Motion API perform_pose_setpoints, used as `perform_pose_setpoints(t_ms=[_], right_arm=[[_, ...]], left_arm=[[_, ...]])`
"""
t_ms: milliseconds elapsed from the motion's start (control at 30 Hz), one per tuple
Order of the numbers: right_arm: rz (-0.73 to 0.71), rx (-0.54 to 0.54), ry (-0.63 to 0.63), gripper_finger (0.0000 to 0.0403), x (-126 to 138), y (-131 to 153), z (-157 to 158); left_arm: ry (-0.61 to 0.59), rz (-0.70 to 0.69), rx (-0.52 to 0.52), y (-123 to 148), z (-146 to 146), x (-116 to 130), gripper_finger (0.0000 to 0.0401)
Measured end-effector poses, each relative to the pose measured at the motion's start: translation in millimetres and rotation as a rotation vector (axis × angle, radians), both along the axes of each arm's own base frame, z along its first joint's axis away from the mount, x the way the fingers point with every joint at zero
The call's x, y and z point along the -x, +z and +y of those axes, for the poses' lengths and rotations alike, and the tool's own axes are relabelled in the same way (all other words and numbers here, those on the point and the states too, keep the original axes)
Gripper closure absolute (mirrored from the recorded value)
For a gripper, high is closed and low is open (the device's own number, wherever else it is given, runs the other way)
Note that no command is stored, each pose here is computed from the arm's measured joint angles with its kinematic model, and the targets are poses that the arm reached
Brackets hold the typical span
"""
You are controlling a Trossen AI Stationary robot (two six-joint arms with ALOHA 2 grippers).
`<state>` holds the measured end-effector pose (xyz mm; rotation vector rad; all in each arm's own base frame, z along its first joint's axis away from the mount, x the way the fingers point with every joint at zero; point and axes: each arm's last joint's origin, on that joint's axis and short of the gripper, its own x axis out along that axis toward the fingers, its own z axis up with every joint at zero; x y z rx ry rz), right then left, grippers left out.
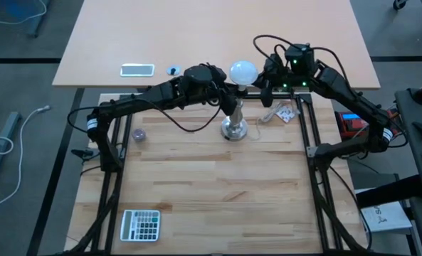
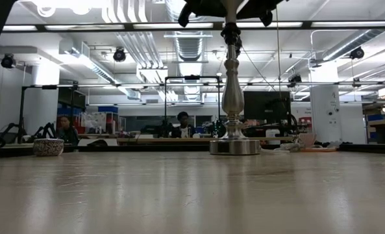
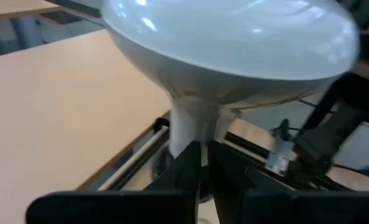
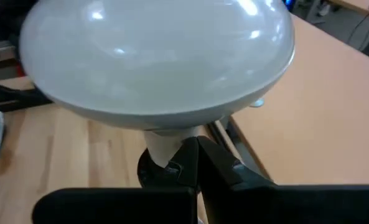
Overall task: Screw lightbulb
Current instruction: Insert the light bulb into the lamp
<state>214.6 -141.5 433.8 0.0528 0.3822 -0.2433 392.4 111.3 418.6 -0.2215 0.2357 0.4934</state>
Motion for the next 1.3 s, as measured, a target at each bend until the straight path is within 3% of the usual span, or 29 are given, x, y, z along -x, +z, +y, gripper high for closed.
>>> perform_pose_setpoints(t_ms=[333, 733, 1300], right_arm=[[-0.028, -0.058, 0.131, 0.0403, -6.4, 0.7, 12.6], [0.025, 0.036, -0.068, 0.0403, 6.5, 2.8, 4.2], [0.002, 0.006, -0.002, 0.0403, 0.4, 1.1, 3.5]], left_arm=[[0.042, 0.011, -0.04, -0.4, 8.6, 1.1, 0.0381], [-0.02, -0.006, -0.019, 13.5, -2.3, 13.2, 0.0381], [-0.019, -0.025, -0.02, -0.8, 7.1, -3.3, 0.0381]])
